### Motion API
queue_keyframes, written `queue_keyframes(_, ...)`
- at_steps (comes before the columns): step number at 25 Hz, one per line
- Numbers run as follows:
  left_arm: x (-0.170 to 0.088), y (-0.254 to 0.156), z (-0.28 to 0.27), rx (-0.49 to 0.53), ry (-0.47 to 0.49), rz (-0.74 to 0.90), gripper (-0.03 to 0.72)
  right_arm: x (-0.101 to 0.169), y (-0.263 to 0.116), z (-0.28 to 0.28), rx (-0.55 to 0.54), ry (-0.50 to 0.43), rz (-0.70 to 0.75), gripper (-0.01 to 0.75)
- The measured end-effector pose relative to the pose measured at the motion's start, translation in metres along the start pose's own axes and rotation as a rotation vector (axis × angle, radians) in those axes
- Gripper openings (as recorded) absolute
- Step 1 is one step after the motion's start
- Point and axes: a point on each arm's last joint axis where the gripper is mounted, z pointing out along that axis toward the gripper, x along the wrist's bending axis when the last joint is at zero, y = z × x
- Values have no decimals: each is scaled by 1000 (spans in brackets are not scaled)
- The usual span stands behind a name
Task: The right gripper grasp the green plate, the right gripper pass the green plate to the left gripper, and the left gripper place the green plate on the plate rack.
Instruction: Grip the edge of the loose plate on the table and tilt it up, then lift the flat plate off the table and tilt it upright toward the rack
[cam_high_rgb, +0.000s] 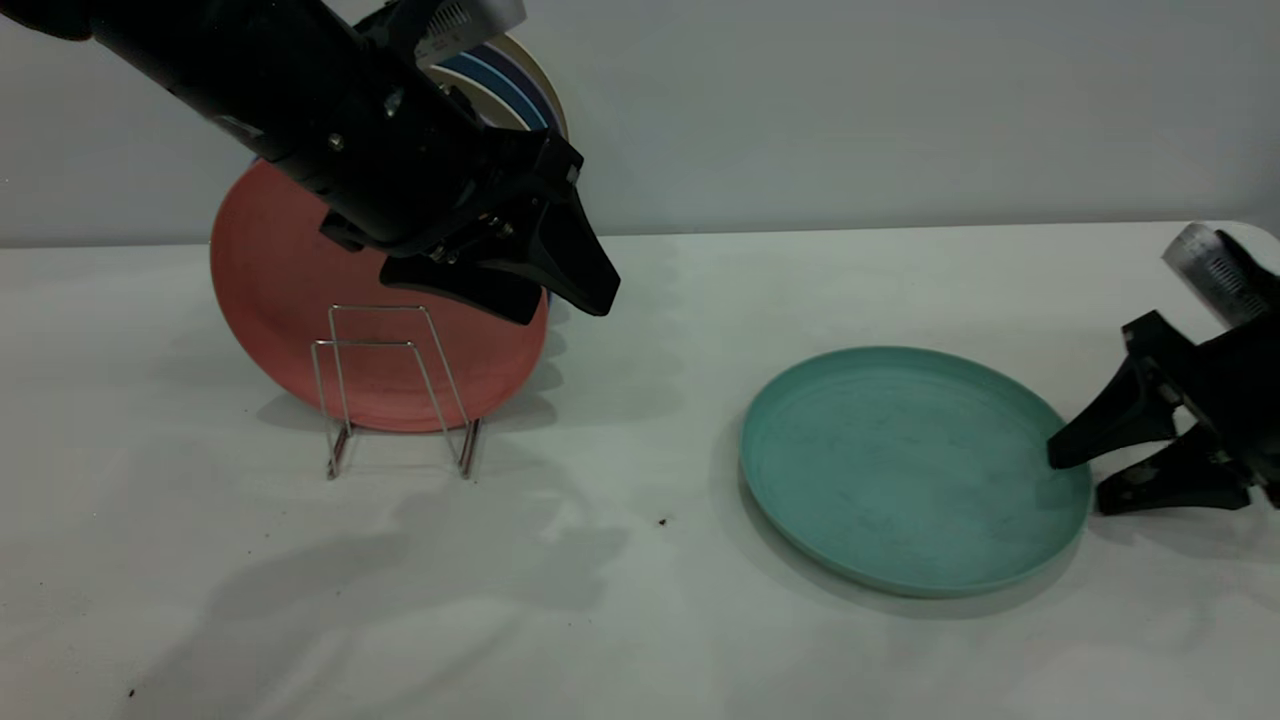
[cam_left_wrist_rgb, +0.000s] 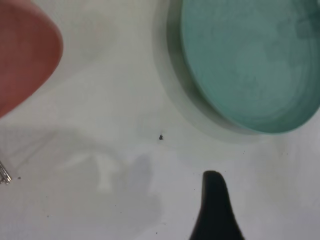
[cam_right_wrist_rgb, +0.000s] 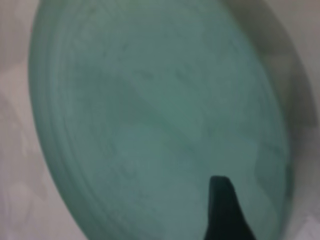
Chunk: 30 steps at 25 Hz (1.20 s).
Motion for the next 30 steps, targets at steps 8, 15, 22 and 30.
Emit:
queue_keyframes(8,0,0,0,0,0,0,551,11,-1,23,-7,-16,-10,241)
queue_keyframes(15,6,-6,17,30,-16,-69,551,18,0,25,-2,68,-76,20)
queue_keyframes(22,8,-7,25,12,-42,-126,550,47,-1,27,33,225,-161,19)
queue_keyframes(30,10,0,25,-59,-23,-186,455,93,-3,19,50,277,-308,19)
